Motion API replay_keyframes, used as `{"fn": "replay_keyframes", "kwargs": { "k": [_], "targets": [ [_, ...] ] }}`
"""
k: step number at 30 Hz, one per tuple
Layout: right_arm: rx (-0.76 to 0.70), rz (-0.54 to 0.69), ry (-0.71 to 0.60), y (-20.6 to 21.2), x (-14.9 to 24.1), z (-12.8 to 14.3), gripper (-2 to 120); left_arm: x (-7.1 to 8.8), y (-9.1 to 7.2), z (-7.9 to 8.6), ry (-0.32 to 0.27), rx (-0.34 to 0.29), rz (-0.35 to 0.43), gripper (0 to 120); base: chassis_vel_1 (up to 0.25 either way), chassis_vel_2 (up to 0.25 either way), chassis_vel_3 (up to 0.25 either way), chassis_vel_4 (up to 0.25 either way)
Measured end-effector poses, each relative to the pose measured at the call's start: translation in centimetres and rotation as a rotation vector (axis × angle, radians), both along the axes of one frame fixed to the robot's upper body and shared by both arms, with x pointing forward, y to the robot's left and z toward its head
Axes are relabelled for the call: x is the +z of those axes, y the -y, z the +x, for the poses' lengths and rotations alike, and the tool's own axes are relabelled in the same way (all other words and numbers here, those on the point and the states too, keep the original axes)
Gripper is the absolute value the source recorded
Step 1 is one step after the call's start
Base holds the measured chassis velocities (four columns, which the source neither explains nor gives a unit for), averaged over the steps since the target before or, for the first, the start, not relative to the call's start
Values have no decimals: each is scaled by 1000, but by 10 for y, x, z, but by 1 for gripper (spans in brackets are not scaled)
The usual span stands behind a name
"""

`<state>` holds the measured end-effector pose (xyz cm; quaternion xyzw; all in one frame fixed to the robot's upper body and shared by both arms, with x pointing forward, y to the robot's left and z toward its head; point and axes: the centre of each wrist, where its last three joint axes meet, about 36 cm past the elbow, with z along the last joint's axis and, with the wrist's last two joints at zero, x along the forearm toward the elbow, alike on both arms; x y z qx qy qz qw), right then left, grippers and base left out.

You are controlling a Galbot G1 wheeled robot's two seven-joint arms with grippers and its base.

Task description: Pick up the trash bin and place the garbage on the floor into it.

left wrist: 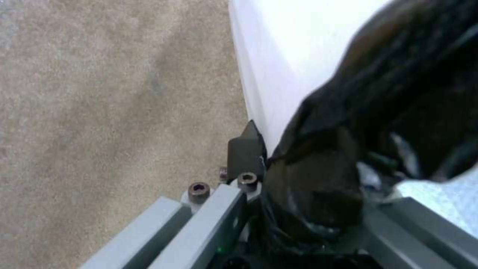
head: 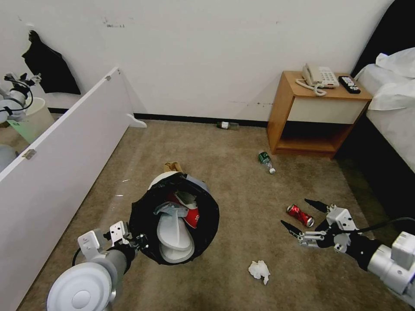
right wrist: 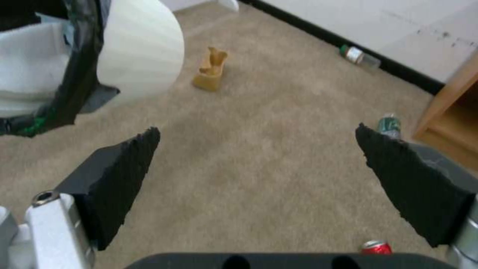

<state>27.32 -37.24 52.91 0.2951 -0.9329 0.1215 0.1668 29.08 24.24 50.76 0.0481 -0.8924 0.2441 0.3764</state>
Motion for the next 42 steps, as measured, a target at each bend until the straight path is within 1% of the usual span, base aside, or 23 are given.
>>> {"fn": "replay_keyframes", "kwargs": {
  "k": [5, 6, 10, 12, 19, 24, 26, 27, 29, 36, 42],
  "targets": [
    [16, -34, -43, 3, -6, 11, 100, -4, 2, 1, -4, 8, 1, 0, 0, 0, 0, 0],
    [27, -49, -75, 4, -10, 19, 100, -6, 4, 1, -3, 13, 0, 0, 0, 0, 0, 0],
    [35, -59, -99, 4, -12, 25, 100, -8, 4, 3, -2, 19, -2, 0, 0, 0, 0, 0],
    [41, -79, -131, 5, -16, 33, 100, -9, 4, 4, -2, 28, -5, 0, 0, 0, 0, 0],
    [41, -117, -196, 3, -24, 47, 100, -11, 3, 6, 0, 38, -7, 0, 0, 0, 0, 0],
    [58, -153, -238, -3, -29, 60, 100, -12, 4, 7, 2, 45, -12, 0, 0, 0, 0, 0],
    [70, -182, -271, -10, -34, 72, 100, -13, 4, 7, 4, 48, -11, 0, 0, 0, 0, 0],
    [70, -182, -271, -10, -34, 72, 100, -13, 4, 7, 4, 48, -11, 0, 0, 0, 0, 0],
    [72, -199, -314, -14, -44, 78, 100, -13, 4, 7, 7, 50, -10, 0, 0, 0, 0, 0],
    [90, -218, -374, -21, -59, 82, 100, -13, 3, 8, 12, 50, -11, 0, 0, 0, 0, 0],
    [98, -248, -429, -39, -80, 98, 100, -15, 3, 10, 17, 48, -8, 0, 0, 0, 0, 0]
  ]
}}
